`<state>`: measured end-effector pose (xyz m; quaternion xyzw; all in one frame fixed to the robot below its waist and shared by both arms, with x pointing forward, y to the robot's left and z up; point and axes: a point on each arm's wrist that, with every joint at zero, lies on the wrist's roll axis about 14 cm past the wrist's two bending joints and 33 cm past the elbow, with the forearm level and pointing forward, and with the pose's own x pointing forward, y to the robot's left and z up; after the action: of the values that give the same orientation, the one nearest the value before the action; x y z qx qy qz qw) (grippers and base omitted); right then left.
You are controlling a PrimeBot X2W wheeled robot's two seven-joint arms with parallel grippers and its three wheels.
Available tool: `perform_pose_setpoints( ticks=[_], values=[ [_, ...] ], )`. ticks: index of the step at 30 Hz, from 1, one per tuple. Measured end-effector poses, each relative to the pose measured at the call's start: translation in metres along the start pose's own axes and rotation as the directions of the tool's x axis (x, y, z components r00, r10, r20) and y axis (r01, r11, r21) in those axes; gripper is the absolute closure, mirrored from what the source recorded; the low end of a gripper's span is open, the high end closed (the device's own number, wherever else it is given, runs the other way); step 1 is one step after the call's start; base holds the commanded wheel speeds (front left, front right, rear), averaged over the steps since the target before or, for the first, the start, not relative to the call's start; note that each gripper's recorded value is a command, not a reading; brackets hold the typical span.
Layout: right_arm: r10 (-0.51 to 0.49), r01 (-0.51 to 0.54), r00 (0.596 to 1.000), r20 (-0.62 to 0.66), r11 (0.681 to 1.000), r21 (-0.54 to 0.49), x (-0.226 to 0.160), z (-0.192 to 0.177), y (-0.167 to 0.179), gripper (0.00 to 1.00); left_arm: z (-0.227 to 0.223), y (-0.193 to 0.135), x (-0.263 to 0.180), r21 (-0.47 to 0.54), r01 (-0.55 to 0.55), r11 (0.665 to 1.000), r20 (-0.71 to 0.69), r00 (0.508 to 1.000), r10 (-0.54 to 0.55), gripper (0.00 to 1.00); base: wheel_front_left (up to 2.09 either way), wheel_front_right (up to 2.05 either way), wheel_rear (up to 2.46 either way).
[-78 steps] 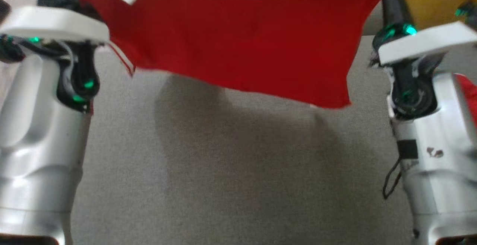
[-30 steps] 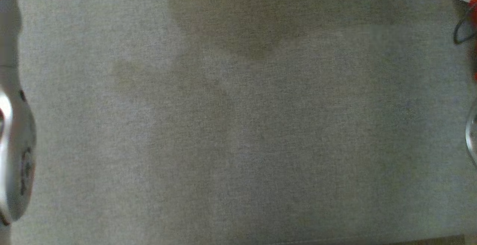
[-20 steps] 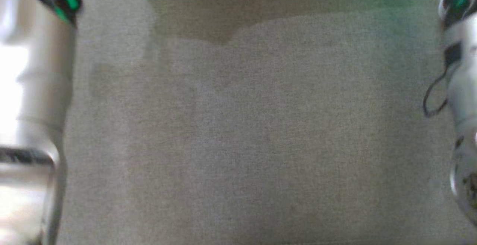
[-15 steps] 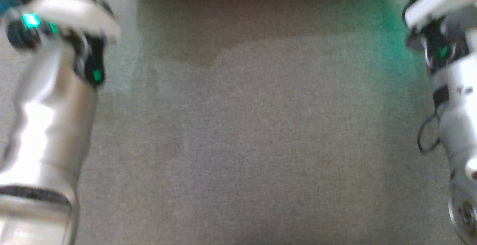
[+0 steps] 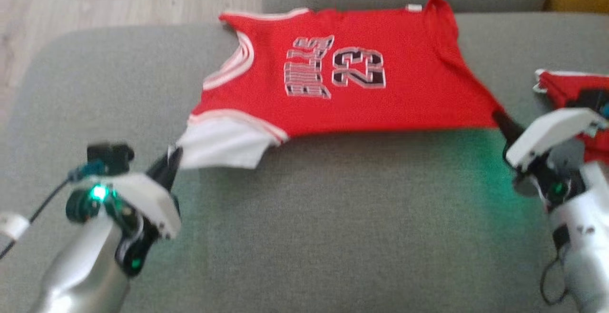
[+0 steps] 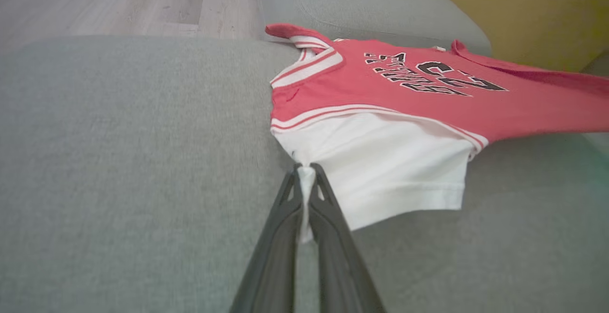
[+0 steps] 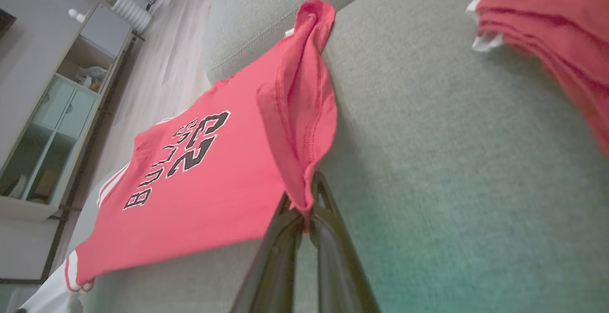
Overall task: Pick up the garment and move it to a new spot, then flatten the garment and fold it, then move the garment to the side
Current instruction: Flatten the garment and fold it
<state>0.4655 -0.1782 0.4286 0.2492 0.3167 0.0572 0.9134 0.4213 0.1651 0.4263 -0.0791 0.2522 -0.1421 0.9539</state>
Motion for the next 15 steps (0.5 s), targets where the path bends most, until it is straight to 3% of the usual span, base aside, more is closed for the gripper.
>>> perform_pose_setpoints(
  ticks=[15],
  values=[
    [0.018,-0.017,0.995,-0.102,1.0,0.008,-0.067,-0.061,-0.018,1.0,-0.056,-0.05,-0.097,-0.069,0.123,0.99,-0.204,0.97,-0.134,1.0,0.0,0.0,0.0]
  ],
)
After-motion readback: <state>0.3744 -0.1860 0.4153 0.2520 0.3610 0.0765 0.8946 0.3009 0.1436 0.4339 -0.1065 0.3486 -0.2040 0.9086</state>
